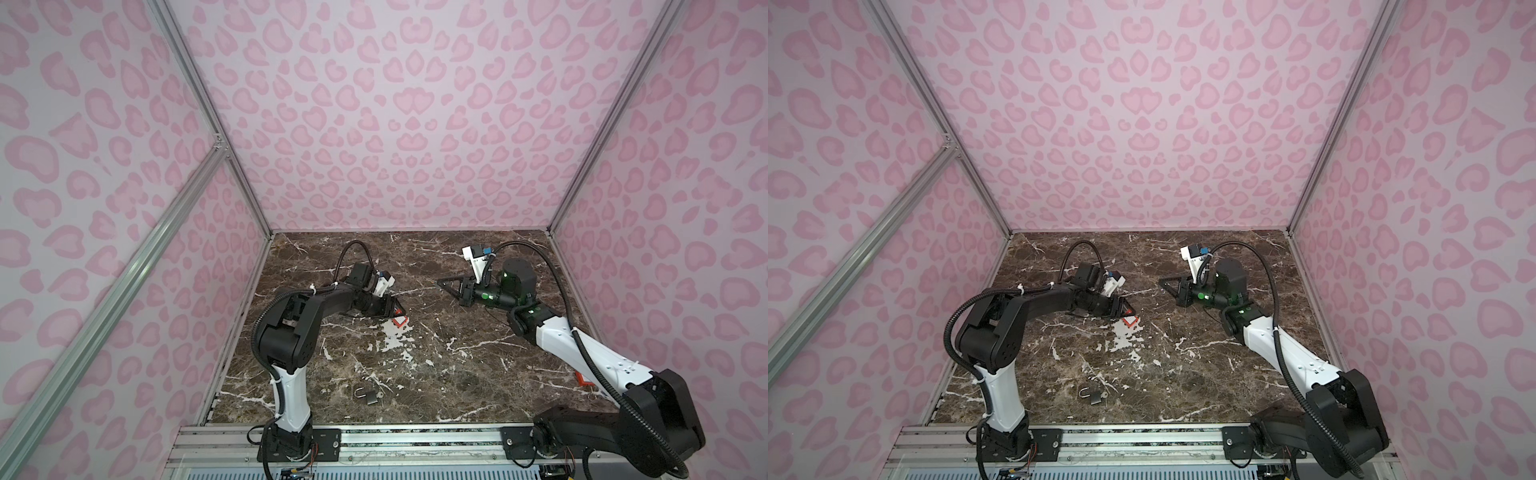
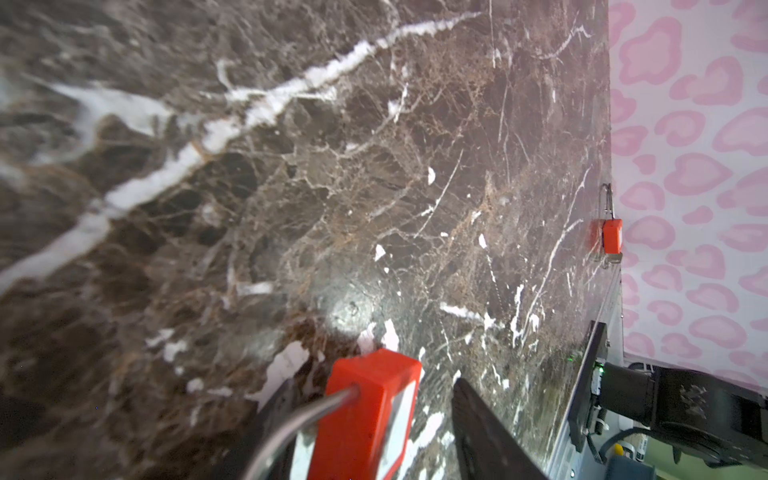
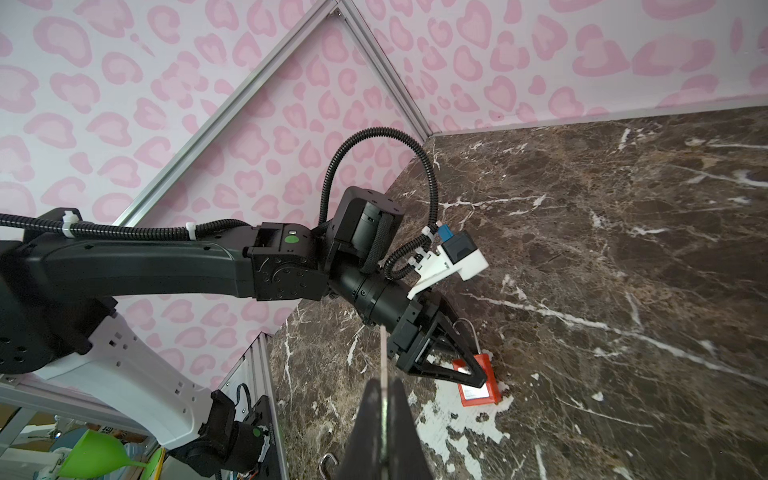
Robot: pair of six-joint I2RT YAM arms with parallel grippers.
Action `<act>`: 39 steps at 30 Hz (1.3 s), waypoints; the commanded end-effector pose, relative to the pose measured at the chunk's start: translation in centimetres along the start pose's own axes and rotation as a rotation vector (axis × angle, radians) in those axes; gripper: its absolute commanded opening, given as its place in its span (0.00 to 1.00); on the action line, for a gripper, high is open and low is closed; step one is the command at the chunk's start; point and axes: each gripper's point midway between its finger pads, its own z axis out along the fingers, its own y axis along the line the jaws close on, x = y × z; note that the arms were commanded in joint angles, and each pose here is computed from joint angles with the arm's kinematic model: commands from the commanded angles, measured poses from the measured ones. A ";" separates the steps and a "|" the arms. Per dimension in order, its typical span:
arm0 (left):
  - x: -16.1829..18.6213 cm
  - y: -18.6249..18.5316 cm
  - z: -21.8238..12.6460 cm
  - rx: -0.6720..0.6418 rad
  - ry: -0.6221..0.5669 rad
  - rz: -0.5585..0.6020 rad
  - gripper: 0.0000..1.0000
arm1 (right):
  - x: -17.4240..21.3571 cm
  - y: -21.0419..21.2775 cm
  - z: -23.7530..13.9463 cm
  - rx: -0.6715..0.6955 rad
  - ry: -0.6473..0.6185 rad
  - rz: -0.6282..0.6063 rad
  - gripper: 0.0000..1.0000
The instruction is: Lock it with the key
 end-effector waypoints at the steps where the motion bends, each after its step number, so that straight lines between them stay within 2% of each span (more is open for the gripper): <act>1: -0.4 0.8 0.1 -0.047 0.003 -0.030 0.60 | 0.2 0.0 -0.1 0.001 0.005 -0.010 0.00; 20: -2.9 -0.7 1.3 0.013 0.004 -0.040 0.60 | 0.8 -1.0 -0.5 0.026 -0.003 0.007 0.00; 35: -3.0 -1.3 2.8 0.034 0.027 -0.044 0.60 | 0.8 -1.2 -0.6 0.030 -0.007 0.015 0.00; 36: -4.0 -1.9 2.6 0.042 0.008 -0.025 0.60 | 0.8 -1.3 -0.6 0.032 -0.007 0.016 0.00; 39: -4.2 -2.0 2.8 0.042 0.008 -0.024 0.60 | 0.8 -1.3 -0.7 0.032 -0.008 0.017 0.00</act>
